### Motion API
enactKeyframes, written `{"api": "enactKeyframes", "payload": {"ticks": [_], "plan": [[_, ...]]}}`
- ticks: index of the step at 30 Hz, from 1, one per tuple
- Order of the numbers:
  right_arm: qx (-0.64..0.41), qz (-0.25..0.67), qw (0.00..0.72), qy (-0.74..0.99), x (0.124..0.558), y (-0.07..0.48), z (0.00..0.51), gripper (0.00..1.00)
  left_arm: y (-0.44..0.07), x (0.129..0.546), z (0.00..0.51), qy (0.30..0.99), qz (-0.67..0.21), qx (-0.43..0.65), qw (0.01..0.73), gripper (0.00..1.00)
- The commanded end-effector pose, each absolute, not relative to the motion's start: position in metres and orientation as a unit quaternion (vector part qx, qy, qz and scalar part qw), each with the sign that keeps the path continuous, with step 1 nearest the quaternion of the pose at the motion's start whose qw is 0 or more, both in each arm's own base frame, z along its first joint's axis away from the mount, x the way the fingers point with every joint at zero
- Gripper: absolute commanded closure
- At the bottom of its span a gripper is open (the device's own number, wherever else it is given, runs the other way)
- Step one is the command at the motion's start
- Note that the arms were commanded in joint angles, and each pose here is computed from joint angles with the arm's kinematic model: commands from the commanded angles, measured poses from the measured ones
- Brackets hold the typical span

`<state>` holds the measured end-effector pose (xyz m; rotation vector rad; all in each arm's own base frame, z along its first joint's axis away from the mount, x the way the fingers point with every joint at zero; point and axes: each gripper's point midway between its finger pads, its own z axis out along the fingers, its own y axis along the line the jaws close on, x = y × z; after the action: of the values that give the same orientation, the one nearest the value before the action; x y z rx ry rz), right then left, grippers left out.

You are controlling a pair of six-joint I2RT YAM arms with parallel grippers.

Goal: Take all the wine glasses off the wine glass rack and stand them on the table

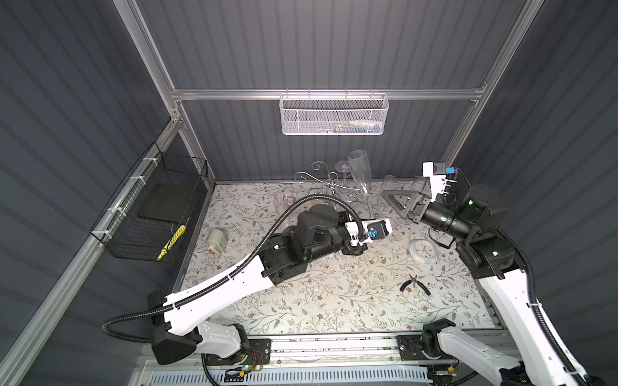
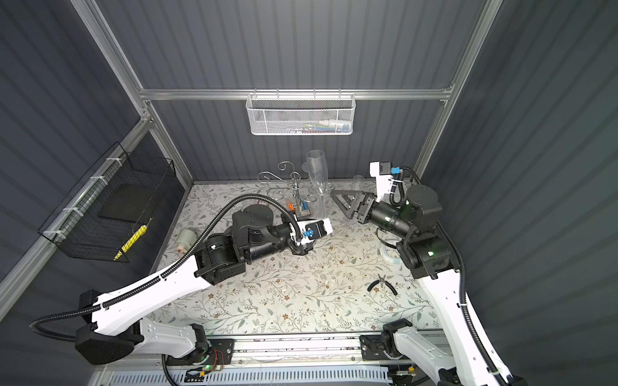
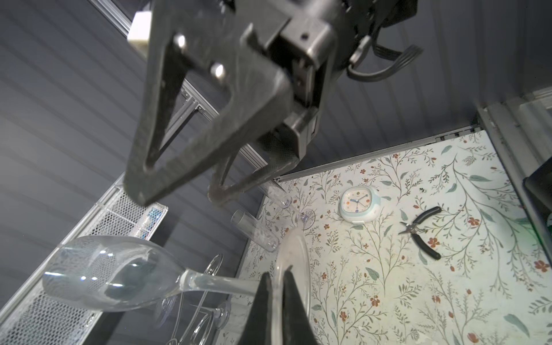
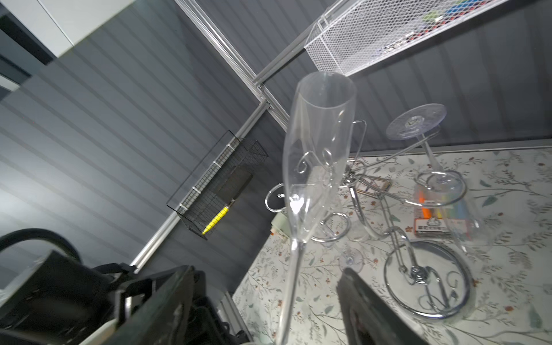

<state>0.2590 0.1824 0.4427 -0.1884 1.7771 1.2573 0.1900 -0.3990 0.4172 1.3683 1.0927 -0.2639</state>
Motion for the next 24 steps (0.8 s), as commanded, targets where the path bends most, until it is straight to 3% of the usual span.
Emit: {"api": "enactKeyframes", "payload": {"ticks": [1, 5, 24], "plan": [[-0.074, 0.482, 0.427, 0.761, 0.252, 0.180, 0.409, 0.29, -0.406, 0.191, 0.426, 0.446, -0.047, 0.592, 0.669, 1.00], [-0.073, 0.472, 0.416, 0.774, 0.241, 0.176, 0.395, 0.32, -0.418, 0.184, 0.413, 0.435, -0.015, 0.606, 0.666, 1.00], [-0.080, 0.472, 0.377, 0.793, 0.234, 0.179, 0.372, 0.52, -0.433, 0.170, 0.391, 0.421, -0.029, 0.645, 0.637, 1.00]]}}
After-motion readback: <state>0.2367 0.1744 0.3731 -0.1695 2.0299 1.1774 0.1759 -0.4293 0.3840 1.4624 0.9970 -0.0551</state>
